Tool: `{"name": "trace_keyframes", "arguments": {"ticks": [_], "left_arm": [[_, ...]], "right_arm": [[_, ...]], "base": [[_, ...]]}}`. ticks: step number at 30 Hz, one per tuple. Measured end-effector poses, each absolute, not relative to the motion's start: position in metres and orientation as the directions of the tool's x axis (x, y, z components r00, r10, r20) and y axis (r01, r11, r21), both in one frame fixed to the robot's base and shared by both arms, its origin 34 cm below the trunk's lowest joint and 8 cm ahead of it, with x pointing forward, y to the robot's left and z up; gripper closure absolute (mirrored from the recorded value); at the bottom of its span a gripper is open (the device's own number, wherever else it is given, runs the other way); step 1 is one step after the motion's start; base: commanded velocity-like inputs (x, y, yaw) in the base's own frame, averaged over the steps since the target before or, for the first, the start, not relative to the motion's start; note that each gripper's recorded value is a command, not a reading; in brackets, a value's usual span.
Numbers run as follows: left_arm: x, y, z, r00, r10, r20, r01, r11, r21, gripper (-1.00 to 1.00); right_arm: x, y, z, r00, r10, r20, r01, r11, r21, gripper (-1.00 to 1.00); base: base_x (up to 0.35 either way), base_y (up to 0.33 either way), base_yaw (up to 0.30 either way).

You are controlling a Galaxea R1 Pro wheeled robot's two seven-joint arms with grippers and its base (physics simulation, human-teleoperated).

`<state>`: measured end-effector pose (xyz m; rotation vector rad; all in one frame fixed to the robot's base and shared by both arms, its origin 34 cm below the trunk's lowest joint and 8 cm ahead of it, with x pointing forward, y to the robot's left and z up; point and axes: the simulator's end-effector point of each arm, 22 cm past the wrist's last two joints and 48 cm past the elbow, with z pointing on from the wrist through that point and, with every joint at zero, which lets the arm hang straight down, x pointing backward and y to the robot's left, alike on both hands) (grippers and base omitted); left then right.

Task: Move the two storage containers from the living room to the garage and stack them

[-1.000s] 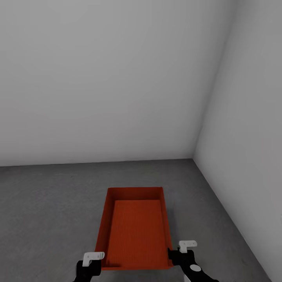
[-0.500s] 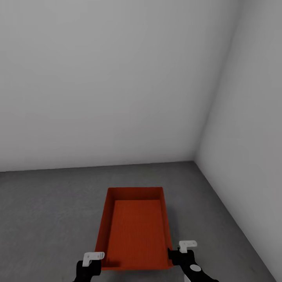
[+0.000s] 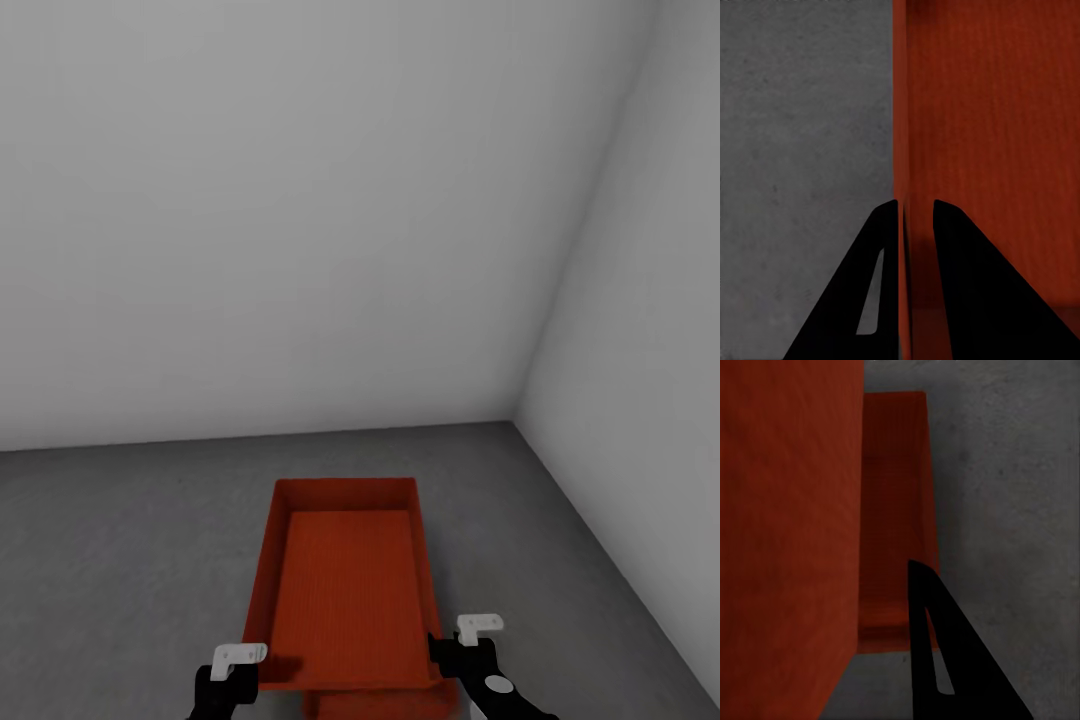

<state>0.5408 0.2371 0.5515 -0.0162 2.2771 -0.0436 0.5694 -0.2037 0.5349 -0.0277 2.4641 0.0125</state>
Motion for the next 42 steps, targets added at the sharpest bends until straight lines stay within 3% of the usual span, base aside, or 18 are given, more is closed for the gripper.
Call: {"name": "trace_keyframes", "arguments": {"ticks": [19, 42], "left_arm": [[0.5408, 0.2372, 0.5514, -0.650, -0.026, -0.760, 0.003, 0.999, -0.037, 1.00], [0.5408, 0.2371, 0.5512, -0.650, -0.026, -0.760, 0.003, 0.999, -0.037, 1.00]], "right_arm": [[0.5694, -0.2037, 0.5348, -0.779, -0.017, -0.627, -0.023, 1.000, 0.002, 1.00], [0.5694, -0.2037, 0.5346, -0.779, -0.017, -0.626, -0.023, 1.000, 0.002, 1.00]], "base": [[0.166, 0.008, 0.000], [0.009, 0.000, -0.076]]}}
